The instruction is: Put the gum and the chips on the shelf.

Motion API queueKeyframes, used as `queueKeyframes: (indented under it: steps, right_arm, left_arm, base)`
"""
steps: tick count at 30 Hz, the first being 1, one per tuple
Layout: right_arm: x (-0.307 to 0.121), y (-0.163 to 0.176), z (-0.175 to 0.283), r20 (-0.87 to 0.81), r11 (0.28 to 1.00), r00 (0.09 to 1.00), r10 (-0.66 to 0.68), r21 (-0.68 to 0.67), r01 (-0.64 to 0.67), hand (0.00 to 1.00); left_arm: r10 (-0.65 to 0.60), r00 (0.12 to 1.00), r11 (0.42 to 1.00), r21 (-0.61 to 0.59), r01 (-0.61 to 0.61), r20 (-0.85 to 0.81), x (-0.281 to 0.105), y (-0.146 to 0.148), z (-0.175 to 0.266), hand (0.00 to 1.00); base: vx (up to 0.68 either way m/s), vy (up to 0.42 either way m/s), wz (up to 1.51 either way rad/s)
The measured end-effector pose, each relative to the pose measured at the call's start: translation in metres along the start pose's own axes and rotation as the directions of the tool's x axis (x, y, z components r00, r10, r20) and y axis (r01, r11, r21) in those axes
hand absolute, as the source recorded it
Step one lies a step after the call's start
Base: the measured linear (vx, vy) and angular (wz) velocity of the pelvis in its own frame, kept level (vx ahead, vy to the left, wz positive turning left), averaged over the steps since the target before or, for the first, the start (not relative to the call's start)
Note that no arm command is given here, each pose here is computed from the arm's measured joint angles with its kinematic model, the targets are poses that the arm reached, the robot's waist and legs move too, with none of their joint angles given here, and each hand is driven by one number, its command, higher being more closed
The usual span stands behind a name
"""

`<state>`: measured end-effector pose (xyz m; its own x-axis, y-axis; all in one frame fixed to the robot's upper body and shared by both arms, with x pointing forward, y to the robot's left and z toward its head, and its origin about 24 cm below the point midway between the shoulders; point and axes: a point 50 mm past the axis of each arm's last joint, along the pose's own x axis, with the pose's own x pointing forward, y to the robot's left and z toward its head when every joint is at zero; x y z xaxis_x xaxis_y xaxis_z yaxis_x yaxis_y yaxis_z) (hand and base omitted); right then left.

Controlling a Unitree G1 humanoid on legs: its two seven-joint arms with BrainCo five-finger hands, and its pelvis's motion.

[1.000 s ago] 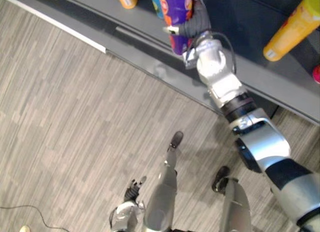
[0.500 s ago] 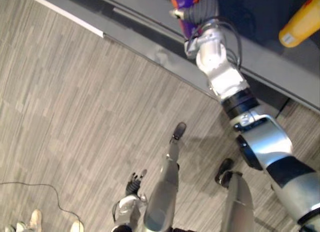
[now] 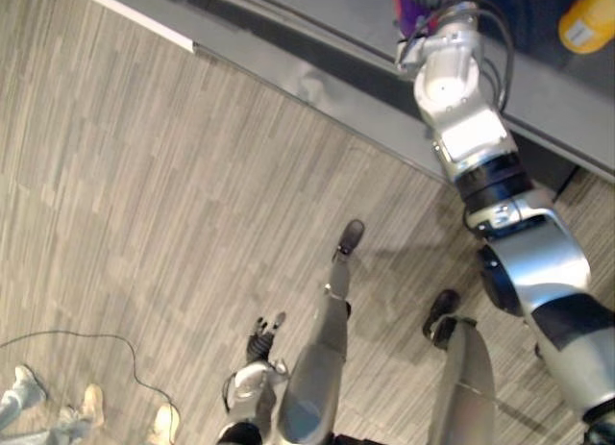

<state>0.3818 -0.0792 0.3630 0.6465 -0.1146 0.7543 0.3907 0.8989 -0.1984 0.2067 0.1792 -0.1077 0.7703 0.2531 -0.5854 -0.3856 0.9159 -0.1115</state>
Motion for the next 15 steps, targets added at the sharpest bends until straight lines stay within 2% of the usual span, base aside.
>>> queueKeyframes:
  steps: [15]
  right_arm:
    - [0.012,-0.02,0.006,0.046,0.997,0.997,-0.059,-0.038,0.061,1.0]
  left_arm:
    - [-0.029,0.999,1.0,0.003,0.029,0.045,0.001,-0.007,0.009,0.0]
  base:
    - [0.04,-0.047,0.02]
